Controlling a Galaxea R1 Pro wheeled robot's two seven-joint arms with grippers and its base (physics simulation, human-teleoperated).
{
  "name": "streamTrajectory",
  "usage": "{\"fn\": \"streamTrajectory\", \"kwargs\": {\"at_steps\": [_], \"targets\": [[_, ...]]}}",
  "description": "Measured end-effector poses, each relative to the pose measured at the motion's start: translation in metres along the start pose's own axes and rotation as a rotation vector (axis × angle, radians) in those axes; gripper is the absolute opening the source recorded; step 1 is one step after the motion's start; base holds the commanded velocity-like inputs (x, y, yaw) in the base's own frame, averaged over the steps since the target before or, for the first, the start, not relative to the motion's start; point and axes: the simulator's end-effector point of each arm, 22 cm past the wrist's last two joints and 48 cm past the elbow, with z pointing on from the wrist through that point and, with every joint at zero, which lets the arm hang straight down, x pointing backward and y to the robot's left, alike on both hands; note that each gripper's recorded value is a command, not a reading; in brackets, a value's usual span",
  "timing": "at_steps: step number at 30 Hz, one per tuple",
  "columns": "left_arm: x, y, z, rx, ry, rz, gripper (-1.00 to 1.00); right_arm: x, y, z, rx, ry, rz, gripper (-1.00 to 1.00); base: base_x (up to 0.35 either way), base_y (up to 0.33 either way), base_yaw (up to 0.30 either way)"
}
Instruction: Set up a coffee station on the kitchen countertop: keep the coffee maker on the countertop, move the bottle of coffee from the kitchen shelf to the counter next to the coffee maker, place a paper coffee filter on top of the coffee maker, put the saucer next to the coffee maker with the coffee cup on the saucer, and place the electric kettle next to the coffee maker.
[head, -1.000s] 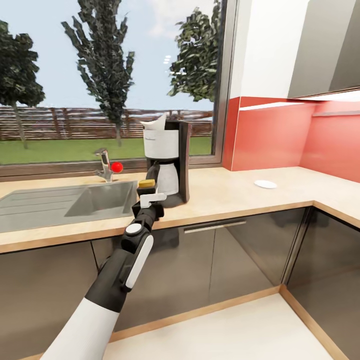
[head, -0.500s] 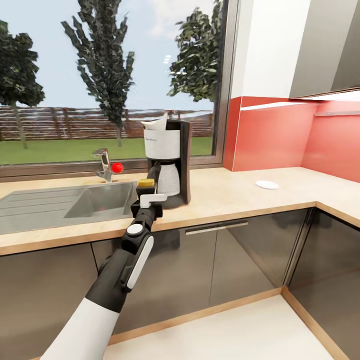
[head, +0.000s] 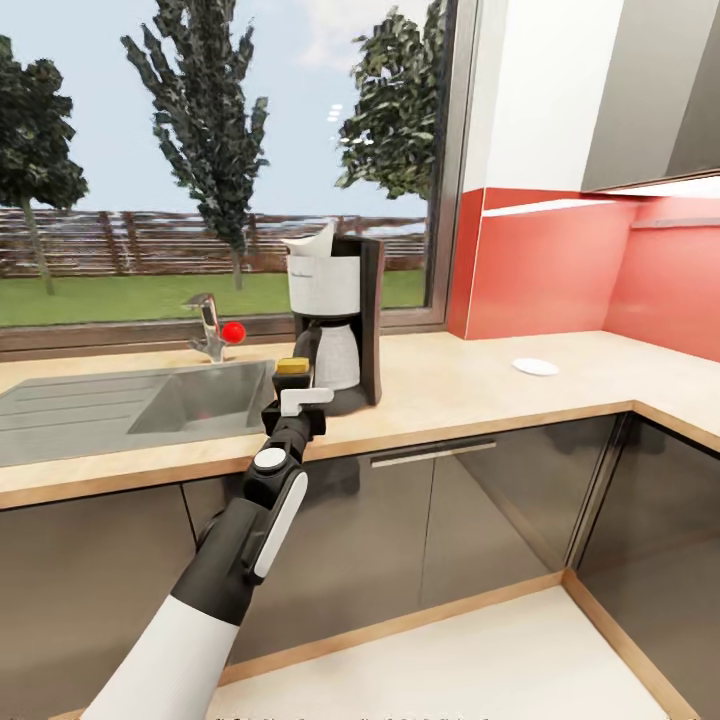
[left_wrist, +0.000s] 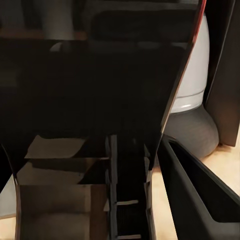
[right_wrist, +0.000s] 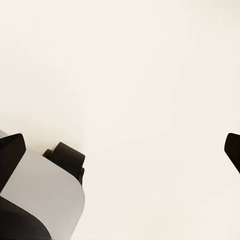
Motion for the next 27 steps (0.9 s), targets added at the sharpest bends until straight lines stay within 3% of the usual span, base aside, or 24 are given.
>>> {"fn": "streamTrajectory", "kwargs": {"at_steps": [27], "targets": [[0.013, 0.0, 0.002, 0.0, 0.011, -0.001, -1.0, 0.007, 0.004, 0.005, -0.006, 0.009, 0.001, 1.0, 0.0, 0.0, 0.0]]}}
